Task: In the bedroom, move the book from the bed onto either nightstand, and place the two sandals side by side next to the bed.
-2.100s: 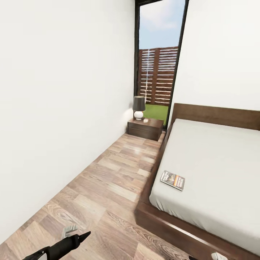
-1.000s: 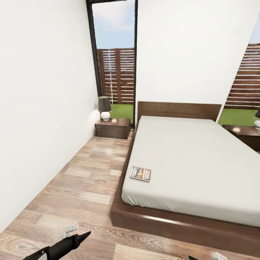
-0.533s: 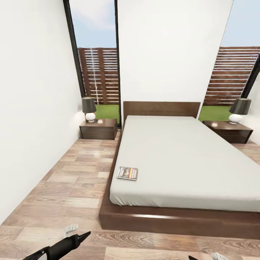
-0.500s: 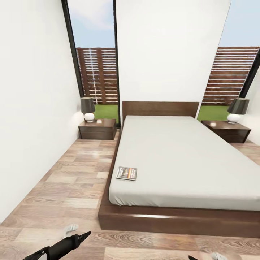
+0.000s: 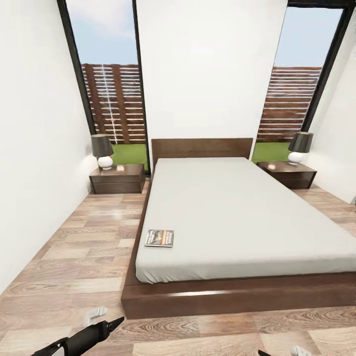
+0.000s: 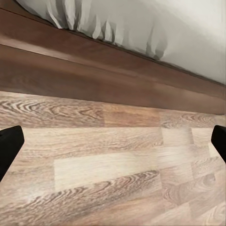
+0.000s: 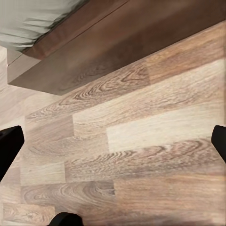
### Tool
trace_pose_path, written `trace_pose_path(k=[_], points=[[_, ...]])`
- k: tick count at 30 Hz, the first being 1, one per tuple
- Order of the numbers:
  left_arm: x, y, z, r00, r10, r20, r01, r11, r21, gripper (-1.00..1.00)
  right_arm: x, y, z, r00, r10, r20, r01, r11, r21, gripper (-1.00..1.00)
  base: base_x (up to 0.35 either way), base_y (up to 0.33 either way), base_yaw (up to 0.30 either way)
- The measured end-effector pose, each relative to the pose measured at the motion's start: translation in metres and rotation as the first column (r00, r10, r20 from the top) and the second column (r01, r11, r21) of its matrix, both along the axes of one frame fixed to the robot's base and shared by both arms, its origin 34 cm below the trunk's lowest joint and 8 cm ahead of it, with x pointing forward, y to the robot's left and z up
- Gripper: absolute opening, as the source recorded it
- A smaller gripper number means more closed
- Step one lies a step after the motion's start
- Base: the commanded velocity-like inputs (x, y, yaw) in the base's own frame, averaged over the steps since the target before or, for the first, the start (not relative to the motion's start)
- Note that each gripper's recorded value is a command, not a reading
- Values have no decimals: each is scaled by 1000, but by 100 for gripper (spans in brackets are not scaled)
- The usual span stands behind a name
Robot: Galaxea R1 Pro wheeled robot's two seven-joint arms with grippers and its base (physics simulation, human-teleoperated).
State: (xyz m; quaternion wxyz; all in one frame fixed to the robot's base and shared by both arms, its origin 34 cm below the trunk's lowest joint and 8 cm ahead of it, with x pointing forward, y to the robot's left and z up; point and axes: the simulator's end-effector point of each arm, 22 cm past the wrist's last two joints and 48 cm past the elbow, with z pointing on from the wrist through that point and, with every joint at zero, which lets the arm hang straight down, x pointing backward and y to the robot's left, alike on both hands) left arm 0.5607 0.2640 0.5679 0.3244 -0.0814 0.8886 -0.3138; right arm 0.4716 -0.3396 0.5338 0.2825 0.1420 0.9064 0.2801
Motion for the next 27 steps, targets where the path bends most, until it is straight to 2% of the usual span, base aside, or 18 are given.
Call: trace_pose_path(k=[21,27], points=[[0,0,0,1000,0,0,0,1000,0,100,0,0,0,1000,0,0,0,1000,0,100,4,0,-3],[0,0,0,1000,0,1,0,1000,0,100,0,0,0,1000,0,1,0,1000,0,100,189,0,0]])
